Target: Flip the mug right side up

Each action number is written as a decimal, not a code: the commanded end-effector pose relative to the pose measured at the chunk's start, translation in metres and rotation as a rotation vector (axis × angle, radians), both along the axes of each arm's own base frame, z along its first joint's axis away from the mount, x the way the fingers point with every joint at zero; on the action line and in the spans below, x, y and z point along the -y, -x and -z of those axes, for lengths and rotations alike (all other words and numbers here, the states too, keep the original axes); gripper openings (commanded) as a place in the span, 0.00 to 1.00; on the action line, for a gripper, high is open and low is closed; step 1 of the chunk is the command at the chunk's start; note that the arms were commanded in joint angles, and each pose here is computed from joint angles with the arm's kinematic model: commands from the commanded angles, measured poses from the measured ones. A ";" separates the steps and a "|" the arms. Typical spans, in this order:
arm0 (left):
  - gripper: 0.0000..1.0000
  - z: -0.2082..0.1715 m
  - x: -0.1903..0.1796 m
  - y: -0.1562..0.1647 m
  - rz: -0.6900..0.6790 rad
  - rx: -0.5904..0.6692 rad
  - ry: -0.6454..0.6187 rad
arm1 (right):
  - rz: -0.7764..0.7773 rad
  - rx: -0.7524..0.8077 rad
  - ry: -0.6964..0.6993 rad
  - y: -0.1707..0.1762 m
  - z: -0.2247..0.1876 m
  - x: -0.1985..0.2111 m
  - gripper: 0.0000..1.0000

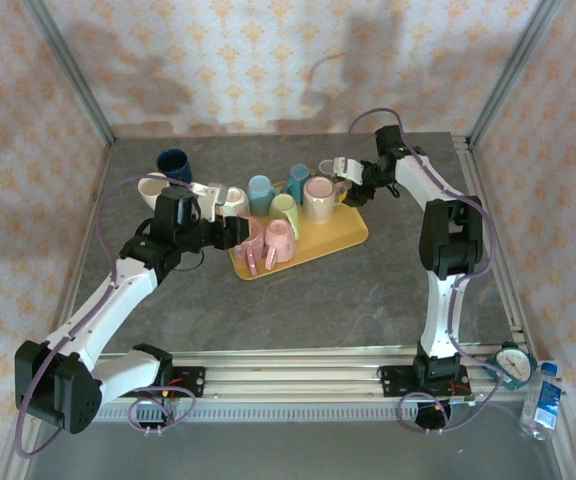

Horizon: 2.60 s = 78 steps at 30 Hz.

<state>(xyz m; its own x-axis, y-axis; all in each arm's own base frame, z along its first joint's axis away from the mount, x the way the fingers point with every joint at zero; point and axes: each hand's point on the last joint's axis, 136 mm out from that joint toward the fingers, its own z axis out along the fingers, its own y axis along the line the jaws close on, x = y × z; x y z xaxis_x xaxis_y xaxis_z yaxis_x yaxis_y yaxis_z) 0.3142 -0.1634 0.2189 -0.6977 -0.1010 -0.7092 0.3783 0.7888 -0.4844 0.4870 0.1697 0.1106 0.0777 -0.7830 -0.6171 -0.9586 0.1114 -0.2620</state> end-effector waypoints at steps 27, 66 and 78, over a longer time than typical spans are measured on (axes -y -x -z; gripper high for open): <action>0.51 -0.008 0.003 -0.002 0.026 0.020 -0.021 | 0.038 -0.161 0.141 0.039 -0.001 -0.011 0.42; 0.51 -0.038 -0.003 0.005 -0.079 -0.007 0.094 | 0.421 -0.094 0.012 0.064 -0.058 -0.005 0.00; 0.53 -0.075 0.016 -0.001 -0.086 -0.028 0.359 | 0.751 -0.264 -0.612 0.103 -0.175 -0.025 0.00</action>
<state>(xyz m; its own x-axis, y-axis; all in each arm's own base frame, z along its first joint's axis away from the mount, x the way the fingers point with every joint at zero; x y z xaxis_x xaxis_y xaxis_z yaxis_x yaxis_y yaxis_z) 0.3136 -0.1699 0.2633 -0.7202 -0.3378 -0.6059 0.2618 0.6765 -0.6884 0.3813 0.1708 0.2096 -0.5540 -0.4041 -0.7279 -0.6454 0.7607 0.0689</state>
